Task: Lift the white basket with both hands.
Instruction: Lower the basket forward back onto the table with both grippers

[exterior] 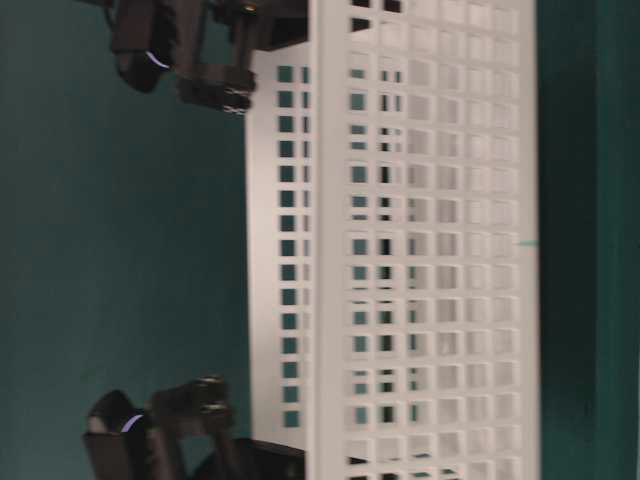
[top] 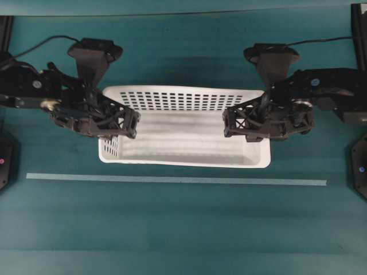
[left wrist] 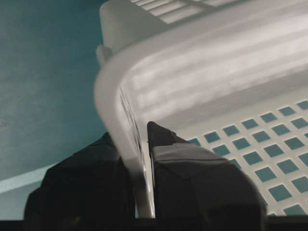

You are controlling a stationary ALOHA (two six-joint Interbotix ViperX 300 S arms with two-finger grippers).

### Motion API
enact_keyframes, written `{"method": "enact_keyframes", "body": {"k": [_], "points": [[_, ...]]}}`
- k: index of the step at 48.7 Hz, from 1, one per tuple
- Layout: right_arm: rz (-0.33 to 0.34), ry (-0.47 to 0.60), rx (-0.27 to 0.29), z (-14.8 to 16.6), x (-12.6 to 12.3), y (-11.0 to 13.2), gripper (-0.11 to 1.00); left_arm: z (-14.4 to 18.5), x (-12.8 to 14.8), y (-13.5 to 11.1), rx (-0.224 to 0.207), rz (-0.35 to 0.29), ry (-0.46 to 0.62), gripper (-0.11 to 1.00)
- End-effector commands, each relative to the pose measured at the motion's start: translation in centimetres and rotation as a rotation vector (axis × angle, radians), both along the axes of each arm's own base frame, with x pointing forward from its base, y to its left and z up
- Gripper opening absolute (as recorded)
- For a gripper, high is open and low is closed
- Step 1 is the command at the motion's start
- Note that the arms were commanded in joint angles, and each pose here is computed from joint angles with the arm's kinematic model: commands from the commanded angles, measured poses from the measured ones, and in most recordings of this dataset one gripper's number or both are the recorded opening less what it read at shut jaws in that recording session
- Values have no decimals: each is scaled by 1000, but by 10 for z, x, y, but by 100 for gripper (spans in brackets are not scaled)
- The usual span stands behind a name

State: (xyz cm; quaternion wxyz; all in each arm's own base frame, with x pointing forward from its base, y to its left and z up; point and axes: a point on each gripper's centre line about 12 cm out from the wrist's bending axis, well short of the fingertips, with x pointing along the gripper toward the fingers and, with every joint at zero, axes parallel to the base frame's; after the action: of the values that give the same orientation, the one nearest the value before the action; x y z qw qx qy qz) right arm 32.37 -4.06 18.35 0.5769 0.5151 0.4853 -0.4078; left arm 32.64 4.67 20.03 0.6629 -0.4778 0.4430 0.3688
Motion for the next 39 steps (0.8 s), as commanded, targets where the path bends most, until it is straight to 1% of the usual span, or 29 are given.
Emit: {"method": "enact_keyframes", "body": {"k": [1,7,16,26,39], "points": [[110,-5,-7,-9,11,17,20,-5,10,-11,8,-47,-10,3],[117,9,-3,-15,11,20,20,-14,12,-16,-1,-45,6,3],[117,-3,0,-23,13,24,20,-27,13,-13,-1,-36,-13,2],[112,16,11,-33,12,26,20,-30,10,-11,-1,-29,-8,2],[104,-4,21,-32,15,28,20,-33,10,-11,-1,-31,-5,2]]}}
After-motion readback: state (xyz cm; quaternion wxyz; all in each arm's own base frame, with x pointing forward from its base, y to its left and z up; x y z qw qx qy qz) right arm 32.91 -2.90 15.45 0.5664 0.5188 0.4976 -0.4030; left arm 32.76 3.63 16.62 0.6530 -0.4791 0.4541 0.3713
